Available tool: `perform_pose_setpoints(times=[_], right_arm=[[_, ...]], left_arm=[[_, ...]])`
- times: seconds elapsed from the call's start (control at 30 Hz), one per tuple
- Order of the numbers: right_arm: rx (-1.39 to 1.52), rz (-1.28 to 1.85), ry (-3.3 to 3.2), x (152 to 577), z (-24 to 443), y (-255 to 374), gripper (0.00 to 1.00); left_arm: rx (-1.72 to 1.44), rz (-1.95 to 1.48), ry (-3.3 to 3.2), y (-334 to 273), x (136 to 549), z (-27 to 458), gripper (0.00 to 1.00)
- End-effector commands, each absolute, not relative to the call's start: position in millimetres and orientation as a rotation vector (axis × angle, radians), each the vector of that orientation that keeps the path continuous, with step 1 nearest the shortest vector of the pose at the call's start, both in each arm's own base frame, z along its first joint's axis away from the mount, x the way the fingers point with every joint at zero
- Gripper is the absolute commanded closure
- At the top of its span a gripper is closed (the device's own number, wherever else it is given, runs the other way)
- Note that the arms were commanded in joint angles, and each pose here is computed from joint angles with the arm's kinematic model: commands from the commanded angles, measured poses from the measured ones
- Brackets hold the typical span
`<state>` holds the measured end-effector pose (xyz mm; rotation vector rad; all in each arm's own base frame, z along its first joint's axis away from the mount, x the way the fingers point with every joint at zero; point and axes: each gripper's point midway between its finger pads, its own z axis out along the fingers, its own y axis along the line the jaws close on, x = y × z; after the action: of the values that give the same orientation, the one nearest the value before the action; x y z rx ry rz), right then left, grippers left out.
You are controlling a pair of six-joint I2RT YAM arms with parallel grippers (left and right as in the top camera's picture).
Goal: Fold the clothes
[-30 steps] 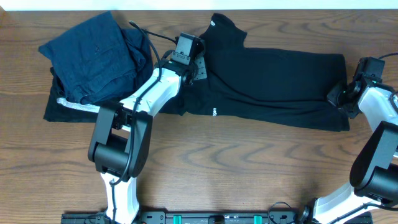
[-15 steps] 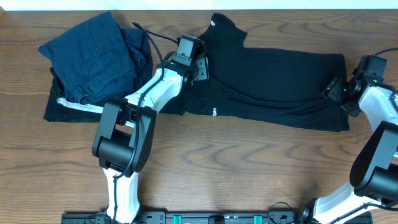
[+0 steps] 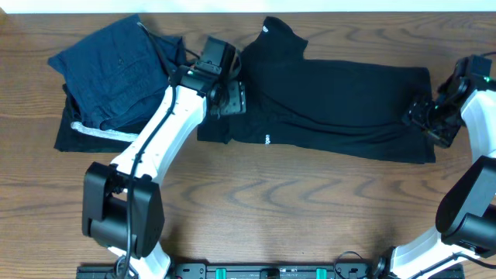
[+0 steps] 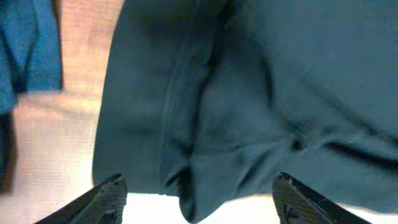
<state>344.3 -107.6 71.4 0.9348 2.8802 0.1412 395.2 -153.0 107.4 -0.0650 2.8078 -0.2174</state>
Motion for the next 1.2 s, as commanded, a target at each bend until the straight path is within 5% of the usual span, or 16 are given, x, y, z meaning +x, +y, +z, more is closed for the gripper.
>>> perform_pose_setpoints(times=[0.0,0.17,0.83,0.97,1.03,1.1,1.17], right_arm=[[0.976,0.096,2.930,325.6,54.8,-104.5,0.32],[0.989,0.074,2.947,314.3,37.0,-106.0,0.55],[1.012,-0.093,2.870,303.4,-4.5,-133.1,0.67],[1.014,-0.091,2.866,303.7,-4.5,-133.9,0.70],[1.005,-0.086,2.869,304.3,-4.1,-133.1,0.69],[0.939,-0.048,2.895,306.9,-1.5,-129.2,0.55],[0.924,-0.046,2.916,306.9,5.2,-129.0,0.59]], left_arm=[[0.006,-0.139,2.916,-144.2,378.5,69.9,0.24],[0.010,-0.139,2.965,-144.7,372.3,50.4,0.24],[0.014,-0.122,3.018,-148.2,379.3,3.3,0.26],[0.019,-0.122,3.017,-147.9,379.5,3.6,0.34],[0.017,-0.121,3.019,-147.2,379.0,6.1,0.34],[0.017,-0.126,3.011,-147.2,378.9,12.5,0.34],[0.018,-0.136,2.990,-147.9,380.5,21.6,0.33]])
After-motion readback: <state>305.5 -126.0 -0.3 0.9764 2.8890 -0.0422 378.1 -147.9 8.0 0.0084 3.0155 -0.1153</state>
